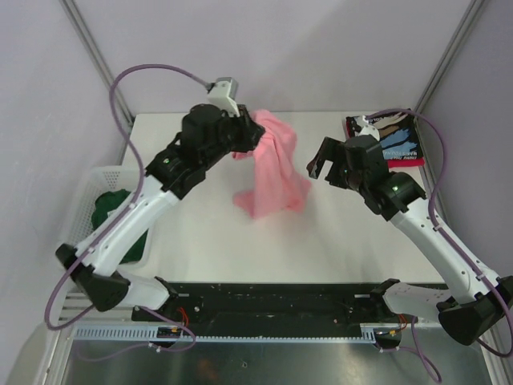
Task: Fold and stack the t-shirts
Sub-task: Move the tshirt to the center of the board, then flatten out the tshirt
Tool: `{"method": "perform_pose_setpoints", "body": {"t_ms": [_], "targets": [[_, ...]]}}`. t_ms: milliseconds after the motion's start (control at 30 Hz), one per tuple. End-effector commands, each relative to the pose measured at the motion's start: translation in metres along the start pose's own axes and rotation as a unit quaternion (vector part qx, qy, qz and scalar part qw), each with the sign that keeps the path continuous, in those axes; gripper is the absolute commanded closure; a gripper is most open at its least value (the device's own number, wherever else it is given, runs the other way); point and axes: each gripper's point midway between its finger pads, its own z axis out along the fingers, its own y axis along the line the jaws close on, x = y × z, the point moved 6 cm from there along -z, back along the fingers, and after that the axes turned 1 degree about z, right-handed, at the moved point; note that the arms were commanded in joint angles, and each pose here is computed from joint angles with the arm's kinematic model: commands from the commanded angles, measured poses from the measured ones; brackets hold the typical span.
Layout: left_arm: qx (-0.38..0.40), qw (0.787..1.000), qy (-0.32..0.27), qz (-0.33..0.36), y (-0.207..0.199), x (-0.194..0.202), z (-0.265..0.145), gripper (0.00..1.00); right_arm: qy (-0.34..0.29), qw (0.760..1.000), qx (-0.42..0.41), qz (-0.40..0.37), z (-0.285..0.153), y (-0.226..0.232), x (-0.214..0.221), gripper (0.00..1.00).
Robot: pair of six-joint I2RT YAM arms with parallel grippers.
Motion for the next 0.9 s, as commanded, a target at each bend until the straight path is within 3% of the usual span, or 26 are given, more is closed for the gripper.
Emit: {"method": "perform_pose_setpoints", "body": {"t_ms": [0,33,67,133,367,533,667,867], "targets": [[0.016,0.999,0.027,0.007,-0.002,0.019,0.034,0.44,-0.01,1.0,0.023,-0.007,-0.002,-0.008,-0.003,0.01],[0.013,0.999,0.049,0.006,0.003,0.032,0.043,0.22,-0.006,1.0,0.028,-0.008,-0.001,-0.009,-0.001,0.01],[0.008,0.998,0.067,0.002,0.009,0.043,0.049,0.11,-0.001,0.999,0.034,-0.01,0.0,-0.011,0.001,0.01],[-0.004,0.996,0.094,-0.008,0.023,0.059,0.052,0.03,0.01,0.999,0.046,-0.014,0.001,-0.015,0.005,0.01],[-0.068,0.991,0.103,-0.042,0.081,0.08,0.014,0.01,0.042,0.998,0.046,-0.034,0.011,-0.023,0.027,0.01],[-0.117,0.983,0.126,-0.067,0.119,0.111,-0.008,0.0,0.054,0.996,-0.004,-0.065,0.034,0.004,0.043,0.02],[-0.165,0.971,0.144,-0.095,0.145,0.138,-0.025,0.01,0.058,0.991,-0.056,-0.103,0.066,0.042,0.056,0.1],[-0.22,0.956,0.151,-0.124,0.171,0.164,-0.058,0.02,0.079,0.978,-0.062,-0.185,0.13,0.087,0.091,0.26]]}}
